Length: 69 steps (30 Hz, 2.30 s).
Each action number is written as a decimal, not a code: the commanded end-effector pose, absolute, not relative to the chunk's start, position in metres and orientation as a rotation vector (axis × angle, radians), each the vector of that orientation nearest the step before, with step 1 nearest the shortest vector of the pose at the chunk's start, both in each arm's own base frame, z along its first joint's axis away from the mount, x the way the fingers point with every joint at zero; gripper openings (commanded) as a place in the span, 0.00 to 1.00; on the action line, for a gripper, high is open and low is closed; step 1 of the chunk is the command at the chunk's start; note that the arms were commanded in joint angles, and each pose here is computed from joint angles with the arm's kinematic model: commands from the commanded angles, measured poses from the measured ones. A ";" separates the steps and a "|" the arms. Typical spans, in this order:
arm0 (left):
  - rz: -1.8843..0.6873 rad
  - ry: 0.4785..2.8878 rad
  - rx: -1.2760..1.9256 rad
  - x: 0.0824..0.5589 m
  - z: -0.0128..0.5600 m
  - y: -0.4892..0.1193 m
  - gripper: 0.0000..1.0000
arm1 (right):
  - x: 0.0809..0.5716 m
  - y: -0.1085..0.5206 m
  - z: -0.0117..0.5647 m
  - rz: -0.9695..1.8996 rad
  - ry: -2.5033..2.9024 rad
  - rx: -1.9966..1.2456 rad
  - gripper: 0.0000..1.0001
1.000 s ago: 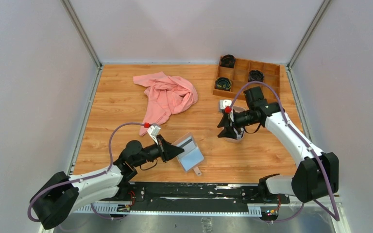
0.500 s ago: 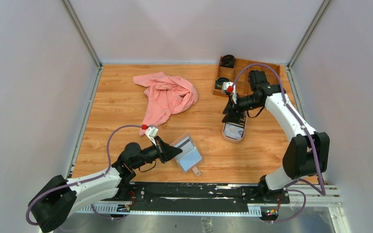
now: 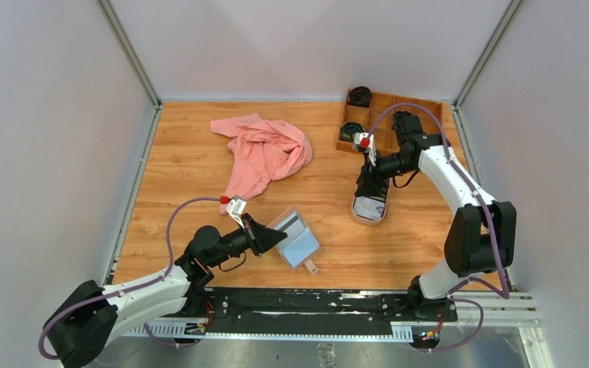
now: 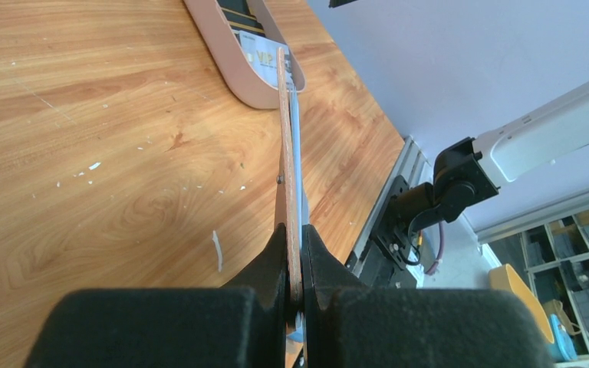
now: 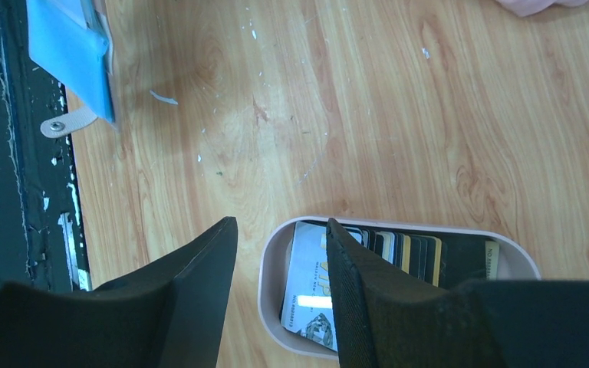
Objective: Put the credit cards into the card holder
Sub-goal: Pick up the credit card from the storage box.
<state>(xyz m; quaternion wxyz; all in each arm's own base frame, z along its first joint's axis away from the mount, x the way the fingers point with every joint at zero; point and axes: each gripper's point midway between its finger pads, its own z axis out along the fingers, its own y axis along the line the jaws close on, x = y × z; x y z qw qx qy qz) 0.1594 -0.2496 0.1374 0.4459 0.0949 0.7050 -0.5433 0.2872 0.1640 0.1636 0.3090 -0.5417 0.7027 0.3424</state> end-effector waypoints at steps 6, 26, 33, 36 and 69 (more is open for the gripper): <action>-1.325 1.788 0.197 0.156 0.115 -0.240 0.00 | 0.283 0.150 0.143 0.883 1.956 -1.439 0.50; -1.334 1.776 0.187 0.155 0.118 -0.239 0.00 | 0.284 0.145 0.139 0.860 1.973 -1.441 0.50; -1.347 1.774 0.176 0.155 0.120 -0.239 0.00 | 0.282 0.147 0.143 0.862 1.955 -1.441 0.50; -1.346 1.776 0.176 0.154 0.119 -0.239 0.00 | 0.282 0.147 0.144 0.859 1.953 -1.443 0.50; -1.354 1.779 0.187 0.152 0.119 -0.240 0.00 | 0.292 0.136 0.157 0.691 1.886 -1.519 0.50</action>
